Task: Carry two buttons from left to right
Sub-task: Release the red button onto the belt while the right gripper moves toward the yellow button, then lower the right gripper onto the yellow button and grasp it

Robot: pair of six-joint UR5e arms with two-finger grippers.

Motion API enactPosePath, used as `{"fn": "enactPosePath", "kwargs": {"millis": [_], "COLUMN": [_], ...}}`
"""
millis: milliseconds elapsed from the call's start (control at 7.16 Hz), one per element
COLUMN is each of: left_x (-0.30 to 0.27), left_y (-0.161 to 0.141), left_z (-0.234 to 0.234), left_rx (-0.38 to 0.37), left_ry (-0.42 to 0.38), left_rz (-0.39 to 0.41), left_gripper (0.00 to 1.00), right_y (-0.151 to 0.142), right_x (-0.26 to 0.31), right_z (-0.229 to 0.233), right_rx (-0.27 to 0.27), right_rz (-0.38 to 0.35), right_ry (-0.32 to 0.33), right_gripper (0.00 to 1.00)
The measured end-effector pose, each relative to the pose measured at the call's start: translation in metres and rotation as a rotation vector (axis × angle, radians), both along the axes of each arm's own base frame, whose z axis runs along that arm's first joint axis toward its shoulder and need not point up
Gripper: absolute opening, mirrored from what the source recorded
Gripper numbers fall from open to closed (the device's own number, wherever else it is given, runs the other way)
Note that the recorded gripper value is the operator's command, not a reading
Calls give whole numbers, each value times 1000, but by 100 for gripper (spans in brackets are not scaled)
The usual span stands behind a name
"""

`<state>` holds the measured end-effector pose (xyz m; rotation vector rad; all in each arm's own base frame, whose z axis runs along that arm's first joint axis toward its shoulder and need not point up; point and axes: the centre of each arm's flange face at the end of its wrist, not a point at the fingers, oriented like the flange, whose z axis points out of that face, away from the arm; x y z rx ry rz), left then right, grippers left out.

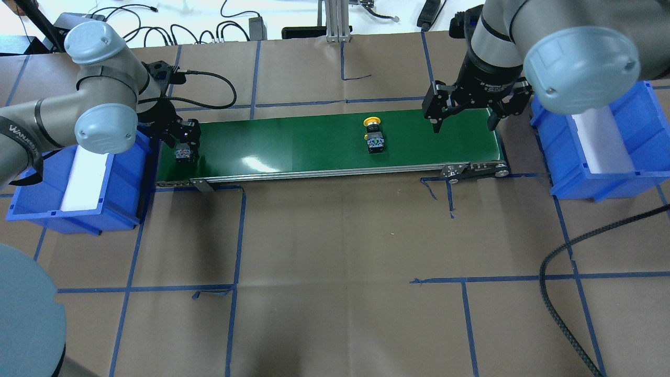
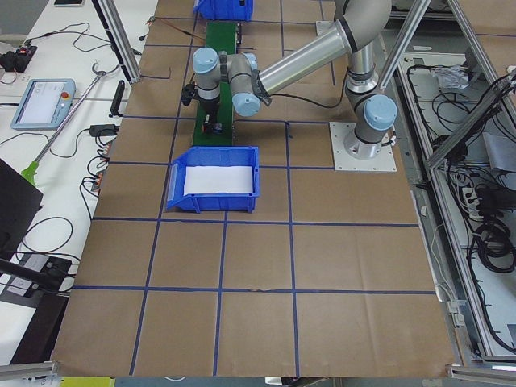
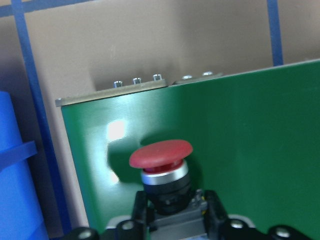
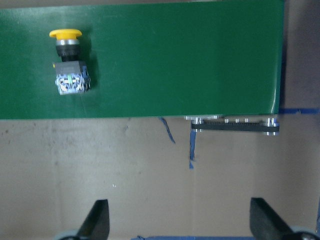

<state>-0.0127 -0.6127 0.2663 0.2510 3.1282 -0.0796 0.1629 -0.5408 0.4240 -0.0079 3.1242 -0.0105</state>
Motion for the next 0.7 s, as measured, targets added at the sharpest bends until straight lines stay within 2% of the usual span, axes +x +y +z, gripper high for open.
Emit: {"fn": "enactPosePath", "kwargs": {"millis": [279,419,699], "left_x": [2,3,0], "left_y": [-5,-8,-5], "left_z": [29,47,88], "left_rx": [-29,-20,20], "left_ry": [-9,-7,3], "left_rz": [-1,1,34], "left_gripper": [99,99,100], "right_y": [-43,-59,-80], "right_x": [5,7,11], "right_z": [-23,-32,-37], "right_rx": [-77,-113,-144], "right_rz": [1,3,7], "right_ry": [-8,-12,-35], "right_gripper": [100,100,100]}}
